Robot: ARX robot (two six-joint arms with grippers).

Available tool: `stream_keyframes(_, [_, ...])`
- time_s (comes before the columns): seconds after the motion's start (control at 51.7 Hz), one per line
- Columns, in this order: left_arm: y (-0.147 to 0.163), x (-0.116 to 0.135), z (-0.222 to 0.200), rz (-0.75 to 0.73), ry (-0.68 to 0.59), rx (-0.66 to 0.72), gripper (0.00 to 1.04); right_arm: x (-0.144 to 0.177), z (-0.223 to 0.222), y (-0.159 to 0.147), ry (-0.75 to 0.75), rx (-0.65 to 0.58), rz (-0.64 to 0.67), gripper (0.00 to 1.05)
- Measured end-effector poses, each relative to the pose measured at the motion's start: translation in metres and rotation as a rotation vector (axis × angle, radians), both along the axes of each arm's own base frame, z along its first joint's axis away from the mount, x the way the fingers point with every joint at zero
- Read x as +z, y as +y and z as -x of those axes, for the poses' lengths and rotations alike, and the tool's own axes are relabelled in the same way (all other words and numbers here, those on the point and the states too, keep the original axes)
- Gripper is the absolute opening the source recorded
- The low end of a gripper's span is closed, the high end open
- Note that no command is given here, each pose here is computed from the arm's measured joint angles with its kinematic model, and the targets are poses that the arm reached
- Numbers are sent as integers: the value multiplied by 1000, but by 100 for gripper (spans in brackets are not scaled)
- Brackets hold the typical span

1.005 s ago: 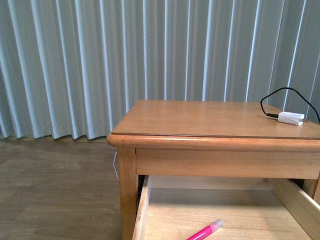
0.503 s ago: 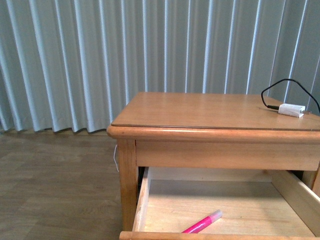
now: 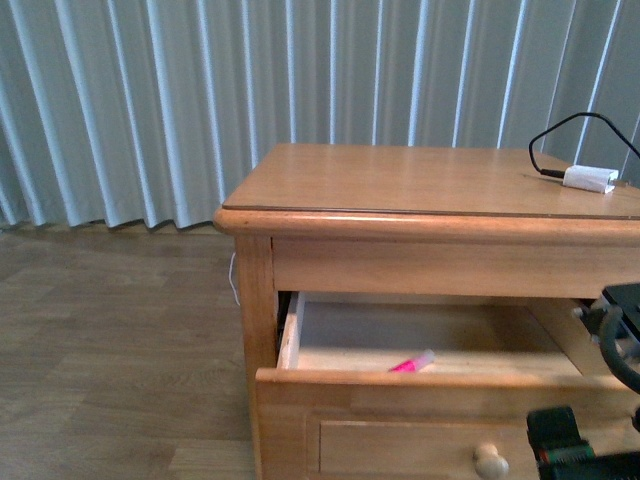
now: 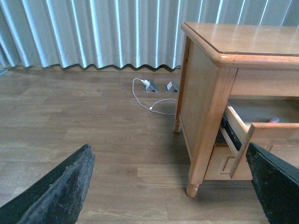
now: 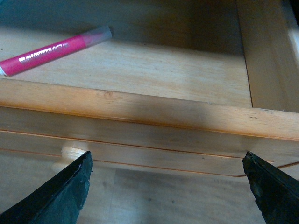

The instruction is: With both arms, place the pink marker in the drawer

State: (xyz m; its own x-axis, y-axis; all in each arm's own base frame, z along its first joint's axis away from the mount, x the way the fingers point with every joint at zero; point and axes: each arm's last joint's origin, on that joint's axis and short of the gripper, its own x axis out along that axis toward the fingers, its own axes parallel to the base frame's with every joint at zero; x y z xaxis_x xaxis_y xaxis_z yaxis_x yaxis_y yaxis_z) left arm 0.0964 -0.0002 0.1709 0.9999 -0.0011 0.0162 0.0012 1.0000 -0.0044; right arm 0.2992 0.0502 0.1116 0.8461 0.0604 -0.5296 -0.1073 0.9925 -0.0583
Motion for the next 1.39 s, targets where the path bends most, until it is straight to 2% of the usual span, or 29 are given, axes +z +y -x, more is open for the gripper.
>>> stream_keyframes(0.329, [0, 0, 0, 0, 0, 0, 98, -25, -62, 8, -159, -68, -18, 96])
stream_keyframes(0.503, [0, 0, 0, 0, 0, 0, 98, -42, -84, 11, -191, -93, -63, 96])
stream_keyframes(0.657, [0, 0, 0, 0, 0, 0, 98, -45, -93, 13, -222, -102, -86, 96])
stream_keyframes(1.102, [0, 0, 0, 0, 0, 0, 98, -36, -85, 7, -166, -58, -117, 96])
stream_keyframes(1.392, [0, 0, 0, 0, 0, 0, 98, 9, -15, 7, -30, 18, -124, 96])
